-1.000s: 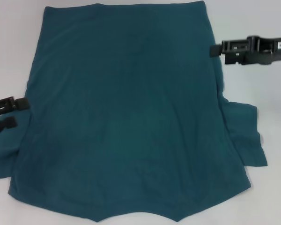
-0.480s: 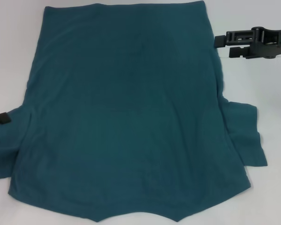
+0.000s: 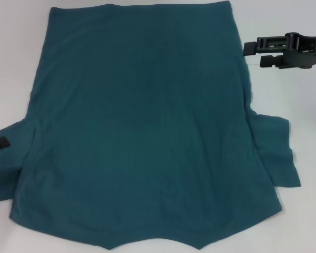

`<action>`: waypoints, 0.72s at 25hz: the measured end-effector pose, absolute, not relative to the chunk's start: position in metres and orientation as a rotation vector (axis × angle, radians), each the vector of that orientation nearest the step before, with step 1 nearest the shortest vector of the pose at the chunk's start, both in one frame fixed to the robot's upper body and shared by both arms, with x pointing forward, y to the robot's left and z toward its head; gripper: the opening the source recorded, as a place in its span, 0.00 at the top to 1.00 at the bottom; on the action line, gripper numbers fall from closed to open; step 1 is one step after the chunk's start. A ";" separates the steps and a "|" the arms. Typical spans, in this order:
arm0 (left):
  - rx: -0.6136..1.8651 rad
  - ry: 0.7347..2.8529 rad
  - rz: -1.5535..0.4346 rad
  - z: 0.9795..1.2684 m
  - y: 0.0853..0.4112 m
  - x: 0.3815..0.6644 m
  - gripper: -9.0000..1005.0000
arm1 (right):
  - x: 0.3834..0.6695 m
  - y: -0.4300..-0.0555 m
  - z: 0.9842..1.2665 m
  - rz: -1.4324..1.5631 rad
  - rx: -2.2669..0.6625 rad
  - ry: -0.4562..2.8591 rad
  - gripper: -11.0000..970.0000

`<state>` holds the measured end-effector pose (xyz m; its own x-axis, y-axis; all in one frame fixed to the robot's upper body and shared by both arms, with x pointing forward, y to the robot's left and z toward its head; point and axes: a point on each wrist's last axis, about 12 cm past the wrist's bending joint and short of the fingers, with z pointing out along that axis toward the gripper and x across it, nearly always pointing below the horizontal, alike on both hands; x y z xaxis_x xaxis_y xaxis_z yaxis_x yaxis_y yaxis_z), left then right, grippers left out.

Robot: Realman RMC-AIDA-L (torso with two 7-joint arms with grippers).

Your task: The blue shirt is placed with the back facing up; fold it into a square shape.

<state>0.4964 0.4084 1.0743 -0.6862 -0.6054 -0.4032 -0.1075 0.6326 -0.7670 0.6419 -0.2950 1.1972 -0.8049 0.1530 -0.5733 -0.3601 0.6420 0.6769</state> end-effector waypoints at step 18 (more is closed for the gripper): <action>-0.568 2.216 -0.894 1.056 0.408 0.493 0.07 | 0.642 -0.296 1.196 1.110 -0.155 2.258 0.13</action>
